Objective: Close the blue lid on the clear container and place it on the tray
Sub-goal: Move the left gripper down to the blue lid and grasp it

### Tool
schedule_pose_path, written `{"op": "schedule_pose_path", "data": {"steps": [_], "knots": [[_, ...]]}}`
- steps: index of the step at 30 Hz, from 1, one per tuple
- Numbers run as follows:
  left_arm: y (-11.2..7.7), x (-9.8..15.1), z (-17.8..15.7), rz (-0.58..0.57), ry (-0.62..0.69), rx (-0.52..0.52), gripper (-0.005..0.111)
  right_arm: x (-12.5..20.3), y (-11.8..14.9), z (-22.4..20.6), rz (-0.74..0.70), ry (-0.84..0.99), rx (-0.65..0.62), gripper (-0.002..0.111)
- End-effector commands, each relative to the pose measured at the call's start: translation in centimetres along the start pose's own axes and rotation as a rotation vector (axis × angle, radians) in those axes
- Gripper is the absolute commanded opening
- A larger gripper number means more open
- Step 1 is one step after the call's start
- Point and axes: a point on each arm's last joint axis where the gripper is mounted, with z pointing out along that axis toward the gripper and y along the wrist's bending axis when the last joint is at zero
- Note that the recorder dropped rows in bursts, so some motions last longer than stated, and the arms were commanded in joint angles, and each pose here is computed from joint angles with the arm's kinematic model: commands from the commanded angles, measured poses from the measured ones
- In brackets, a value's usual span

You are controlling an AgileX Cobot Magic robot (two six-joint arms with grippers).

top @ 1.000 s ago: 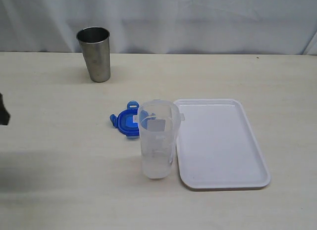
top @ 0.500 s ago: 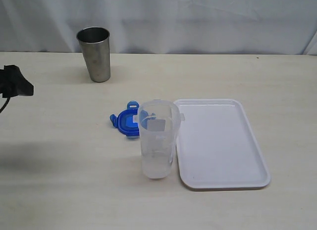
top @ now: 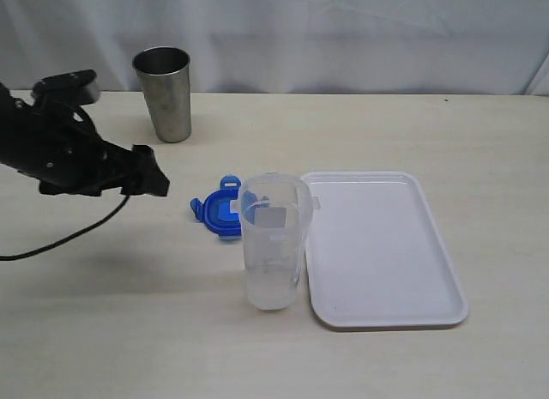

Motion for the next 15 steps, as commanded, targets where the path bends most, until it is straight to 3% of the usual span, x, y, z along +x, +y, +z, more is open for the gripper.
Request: {"op": "schedule_pose_path", "data": {"steps": [1, 4, 7, 15], "knots": [[-1.7, -0.2, 1.8, 0.013, -0.023, 0.011, 0.083, 0.1, 0.0, 0.0, 0.003, -0.005, 0.004, 0.005], [-2.2, 0.0, 2.8, 0.025, -0.026, 0.002, 0.060, 0.1, 0.0, 0.0, 0.003, -0.005, 0.004, 0.005], [-2.1, -0.1, 3.3, 0.029, -0.039, -0.016, 0.048, 0.1, 0.0, 0.0, 0.003, -0.005, 0.004, 0.005], [-2.6, 0.2, 5.4, -0.037, 0.105, 0.082, 0.043, 0.1, 0.0, 0.0, 0.003, -0.005, 0.004, 0.005]]}}
